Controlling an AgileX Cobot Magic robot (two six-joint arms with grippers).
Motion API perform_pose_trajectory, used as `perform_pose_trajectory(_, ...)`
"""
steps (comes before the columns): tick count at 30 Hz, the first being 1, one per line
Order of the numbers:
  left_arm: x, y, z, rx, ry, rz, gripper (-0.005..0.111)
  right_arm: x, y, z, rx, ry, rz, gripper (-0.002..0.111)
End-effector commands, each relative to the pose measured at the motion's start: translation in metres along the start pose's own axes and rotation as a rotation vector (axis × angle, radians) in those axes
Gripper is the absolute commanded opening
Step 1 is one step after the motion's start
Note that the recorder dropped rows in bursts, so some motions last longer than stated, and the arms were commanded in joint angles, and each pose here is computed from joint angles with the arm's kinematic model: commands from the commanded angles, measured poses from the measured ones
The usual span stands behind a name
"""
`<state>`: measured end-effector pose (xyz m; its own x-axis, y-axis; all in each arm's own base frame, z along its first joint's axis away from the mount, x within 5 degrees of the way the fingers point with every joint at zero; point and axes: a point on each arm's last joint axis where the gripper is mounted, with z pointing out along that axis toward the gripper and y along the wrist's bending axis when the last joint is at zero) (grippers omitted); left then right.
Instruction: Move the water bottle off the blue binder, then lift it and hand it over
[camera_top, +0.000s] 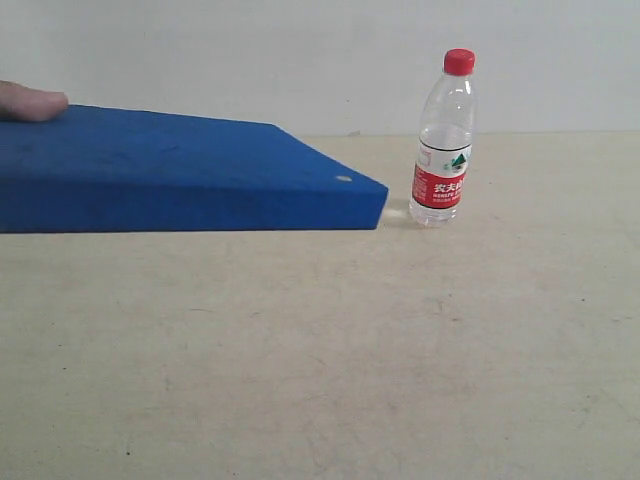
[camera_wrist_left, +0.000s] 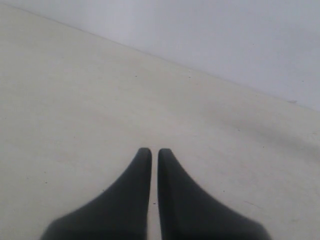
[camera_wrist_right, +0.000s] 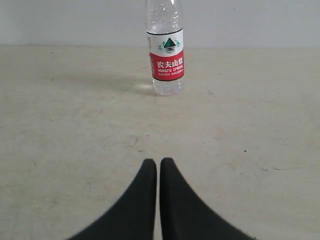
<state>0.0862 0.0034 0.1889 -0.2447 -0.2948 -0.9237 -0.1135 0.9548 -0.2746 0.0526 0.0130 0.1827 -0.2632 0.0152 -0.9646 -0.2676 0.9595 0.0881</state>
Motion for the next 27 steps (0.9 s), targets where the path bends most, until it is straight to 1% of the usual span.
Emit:
perform_pose_trajectory(1, 0.002, 0.000, 0.000, 0.003, 0.006, 0.000, 0.004, -0.001, 0.000, 0.000, -0.005, -0.014, -0.008, 0.000)
perform_pose_trajectory(2, 0.002, 0.000, 0.000, 0.003, 0.006, 0.000, 0.004, -0.001, 0.001, 0.000, -0.012, -0.012, 0.011, 0.000)
perform_pose_trajectory(4, 0.002, 0.000, 0.000, 0.003, 0.006, 0.000, 0.004, 0.000, 0.005, 0.000, -0.051, 0.006, 0.129, 0.000)
perform_pose_trajectory(5, 0.002, 0.000, 0.000, 0.003, 0.006, 0.000, 0.004, 0.001, 0.007, -0.001, -0.076, 0.013, 0.201, 0.000)
perform_pose_trajectory(6, 0.002, 0.000, 0.000, 0.003, 0.006, 0.000, 0.004, 0.001, 0.010, -0.001, -0.112, 0.026, 0.308, 0.000)
perform_pose_trajectory(7, 0.002, 0.000, 0.000, 0.003, 0.006, 0.000, 0.004, 0.001, 0.012, -0.001, -0.134, 0.034, 0.374, 0.000)
perform_pose_trajectory(12, 0.002, 0.000, 0.000, 0.003, 0.006, 0.000, 0.004, -0.003, 0.013, -0.001, -0.150, 0.003, 0.521, 0.000)
perform_pose_trajectory(14, 0.002, 0.000, 0.000, 0.003, 0.006, 0.000, 0.004, -0.002, 0.013, -0.001, -0.149, 0.014, 0.535, 0.000)
perform_pose_trajectory(16, 0.002, 0.000, 0.000, 0.003, 0.006, 0.000, 0.004, -0.002, 0.013, -0.001, -0.149, 0.016, 0.535, 0.000)
perform_pose_trajectory(18, 0.002, 0.000, 0.000, 0.003, 0.006, 0.000, 0.004, 0.000, 0.013, -0.001, -0.138, 0.032, 0.478, 0.000)
perform_pose_trajectory(19, 0.002, 0.000, 0.000, 0.003, 0.006, 0.000, 0.004, 0.002, 0.012, -0.001, -0.125, 0.045, 0.403, 0.000)
perform_pose_trajectory(23, 0.001, 0.000, 0.000, 0.000, 0.002, 0.000, 0.004, 0.008, 0.005, -0.001, 0.005, 0.086, 0.062, 0.000)
perform_pose_trajectory(27, 0.001, 0.000, 0.000, 0.000, 0.002, 0.000, 0.004, 0.006, -0.001, -0.001, 0.111, 0.050, 0.056, 0.000)
